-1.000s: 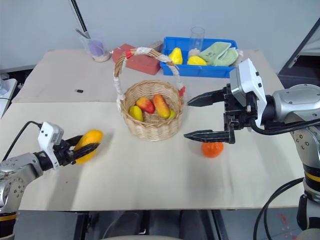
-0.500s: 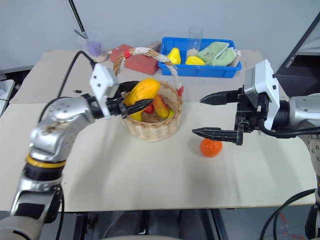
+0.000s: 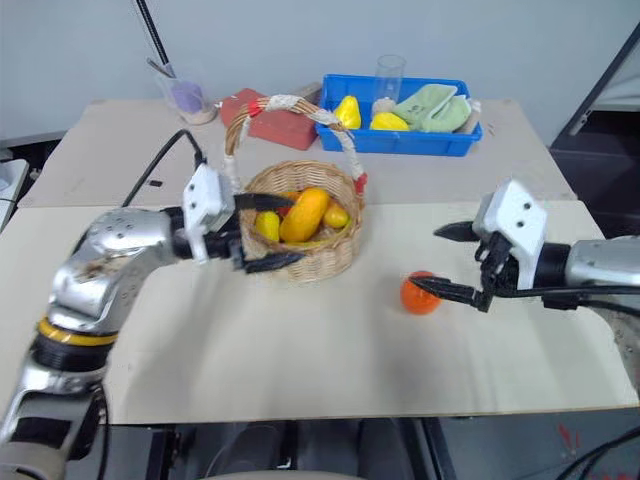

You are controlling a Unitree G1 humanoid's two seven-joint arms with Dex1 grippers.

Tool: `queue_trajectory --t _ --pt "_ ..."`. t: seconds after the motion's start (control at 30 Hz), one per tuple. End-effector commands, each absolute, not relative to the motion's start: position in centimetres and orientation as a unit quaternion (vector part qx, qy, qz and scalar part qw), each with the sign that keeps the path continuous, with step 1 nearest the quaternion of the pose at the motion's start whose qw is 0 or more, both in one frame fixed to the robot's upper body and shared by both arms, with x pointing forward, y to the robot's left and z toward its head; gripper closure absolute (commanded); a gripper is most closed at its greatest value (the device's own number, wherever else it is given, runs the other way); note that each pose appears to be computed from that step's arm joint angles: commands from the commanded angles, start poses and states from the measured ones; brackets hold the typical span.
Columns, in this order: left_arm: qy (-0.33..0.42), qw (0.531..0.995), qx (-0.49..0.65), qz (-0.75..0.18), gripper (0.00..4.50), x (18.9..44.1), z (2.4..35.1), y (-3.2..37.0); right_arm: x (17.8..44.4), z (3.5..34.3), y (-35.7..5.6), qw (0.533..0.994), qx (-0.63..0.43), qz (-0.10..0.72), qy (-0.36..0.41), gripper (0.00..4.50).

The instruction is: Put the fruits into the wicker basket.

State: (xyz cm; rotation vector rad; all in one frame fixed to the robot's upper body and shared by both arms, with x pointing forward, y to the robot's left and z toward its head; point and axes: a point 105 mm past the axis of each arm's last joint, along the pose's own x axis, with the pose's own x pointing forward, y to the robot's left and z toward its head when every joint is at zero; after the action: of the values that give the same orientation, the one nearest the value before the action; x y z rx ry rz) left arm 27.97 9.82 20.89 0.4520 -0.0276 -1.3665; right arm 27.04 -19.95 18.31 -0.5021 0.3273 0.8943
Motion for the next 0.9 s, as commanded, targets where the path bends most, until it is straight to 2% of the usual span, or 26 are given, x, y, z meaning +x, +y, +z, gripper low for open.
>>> queue_trajectory --t 0.03,0.33,0.5,0.67,0.77,0.9 --pt "-0.015 0.712 0.223 -0.665 0.08 25.5 21.9 9.8 28.2 17.6 -20.7 0.868 -0.255 0.396 0.157 0.0" --pt "0.005 0.712 0.219 -0.667 0.08 24.4 21.0 9.6 29.4 13.7 -21.1 0.868 -0.212 0.397 0.208 0.0" --pt "0.011 0.713 0.214 -0.667 0.08 23.9 20.6 9.7 29.9 12.7 -21.0 0.865 -0.201 0.404 0.221 0.0" --pt "0.01 0.717 0.213 -0.664 0.0 23.8 20.4 10.1 30.2 12.3 -20.9 0.863 -0.201 0.41 0.217 1.39" --pt "0.006 0.728 0.208 -0.653 0.0 24.0 20.6 10.5 30.0 12.9 -20.6 0.859 -0.206 0.423 0.204 1.44" --pt "0.013 0.761 0.187 -0.621 0.0 24.0 20.7 12.6 28.0 16.5 -17.9 0.833 -0.2 0.491 0.156 1.44"
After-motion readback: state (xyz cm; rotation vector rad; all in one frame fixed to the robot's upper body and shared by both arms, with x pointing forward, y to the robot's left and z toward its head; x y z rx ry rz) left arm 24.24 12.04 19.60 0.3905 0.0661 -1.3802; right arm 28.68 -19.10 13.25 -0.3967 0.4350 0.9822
